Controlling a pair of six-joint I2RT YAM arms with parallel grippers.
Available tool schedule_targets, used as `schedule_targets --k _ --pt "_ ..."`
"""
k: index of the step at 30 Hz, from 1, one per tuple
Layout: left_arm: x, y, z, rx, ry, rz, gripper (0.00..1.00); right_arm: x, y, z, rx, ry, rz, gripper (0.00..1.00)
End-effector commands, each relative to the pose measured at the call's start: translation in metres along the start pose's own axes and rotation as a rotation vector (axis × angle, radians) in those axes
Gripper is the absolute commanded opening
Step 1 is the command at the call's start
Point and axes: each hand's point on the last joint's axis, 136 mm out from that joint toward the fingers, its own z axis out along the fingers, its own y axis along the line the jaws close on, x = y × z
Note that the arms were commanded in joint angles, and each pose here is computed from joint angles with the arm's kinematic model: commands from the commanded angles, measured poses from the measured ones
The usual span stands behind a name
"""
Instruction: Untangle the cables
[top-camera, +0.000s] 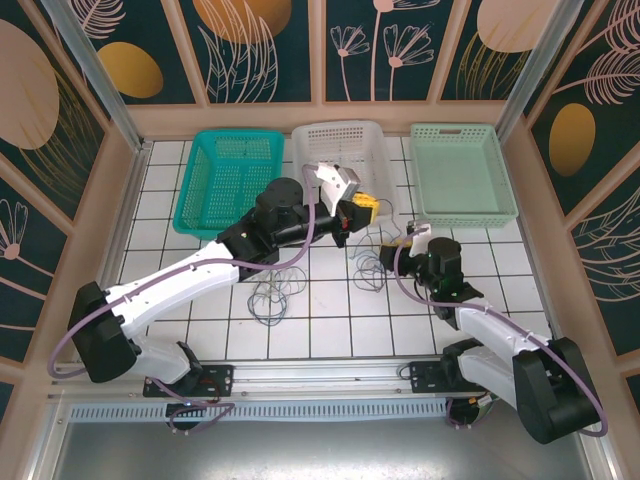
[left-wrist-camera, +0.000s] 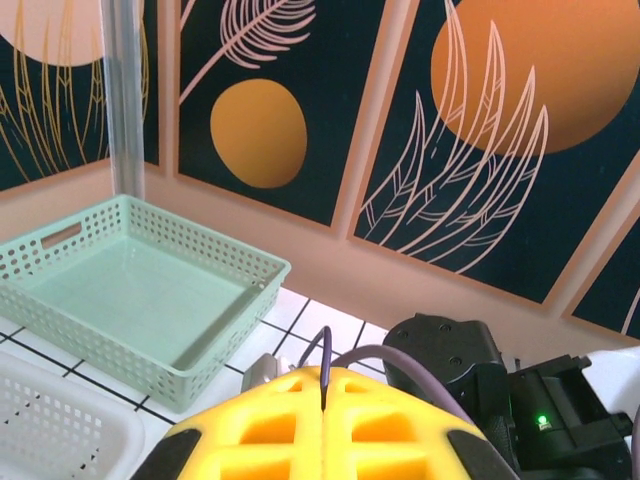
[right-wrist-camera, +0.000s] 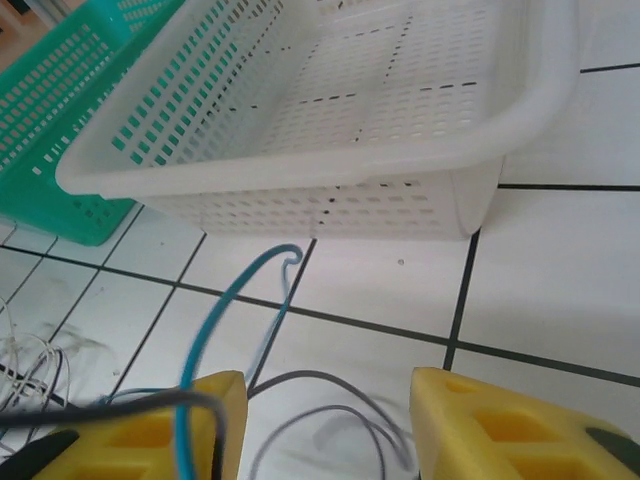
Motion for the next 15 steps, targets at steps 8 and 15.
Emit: schedule_targets --k 8,15 --pt "-0.057 0.009 -0.025 -0.139 -0.157 0.058 0.05 0.025 -0.016 -0.006 0.078 0.044 0.07 0.45" --pt "-0.096 0.004 -0.049 -0.181 -0.264 0.106 0.05 0.027 -0.029 -0.005 0.147 0.056 0.11 0.45"
